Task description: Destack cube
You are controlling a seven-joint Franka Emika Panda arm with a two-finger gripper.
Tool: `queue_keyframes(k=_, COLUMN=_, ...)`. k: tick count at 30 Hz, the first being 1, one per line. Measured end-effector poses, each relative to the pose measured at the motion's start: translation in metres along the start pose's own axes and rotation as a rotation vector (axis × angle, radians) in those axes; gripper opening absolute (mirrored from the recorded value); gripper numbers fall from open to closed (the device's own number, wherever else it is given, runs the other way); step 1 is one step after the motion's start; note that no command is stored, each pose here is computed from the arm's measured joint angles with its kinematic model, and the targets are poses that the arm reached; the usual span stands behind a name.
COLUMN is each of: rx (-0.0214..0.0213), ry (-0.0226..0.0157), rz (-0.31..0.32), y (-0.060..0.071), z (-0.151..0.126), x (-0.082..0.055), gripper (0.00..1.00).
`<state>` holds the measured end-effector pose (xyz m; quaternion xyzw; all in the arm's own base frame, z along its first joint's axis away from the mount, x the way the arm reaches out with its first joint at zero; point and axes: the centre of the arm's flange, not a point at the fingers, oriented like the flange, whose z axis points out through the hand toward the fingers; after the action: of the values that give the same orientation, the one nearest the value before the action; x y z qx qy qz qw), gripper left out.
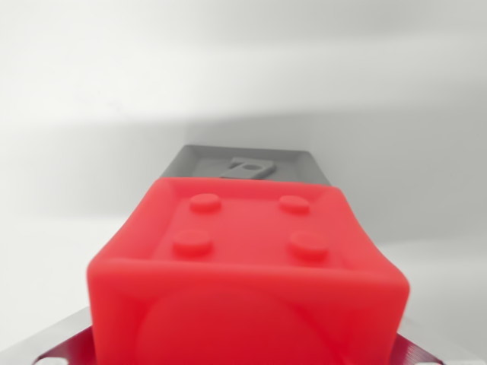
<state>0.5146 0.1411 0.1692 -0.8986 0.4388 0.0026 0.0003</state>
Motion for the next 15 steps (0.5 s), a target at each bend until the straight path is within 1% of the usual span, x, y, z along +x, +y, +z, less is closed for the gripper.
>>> queue_keyframes(k=10, rx=-0.0003, ry=0.0000, rz=0.000, y=0.0000, z=-0.0004, x=0.0000, gripper=0.00)
queue_keyframes(k=15, rx=0.0017, ry=0.0017, rz=0.000, y=-0.0004, z=-0.0046, x=0.0003, gripper=0.00)
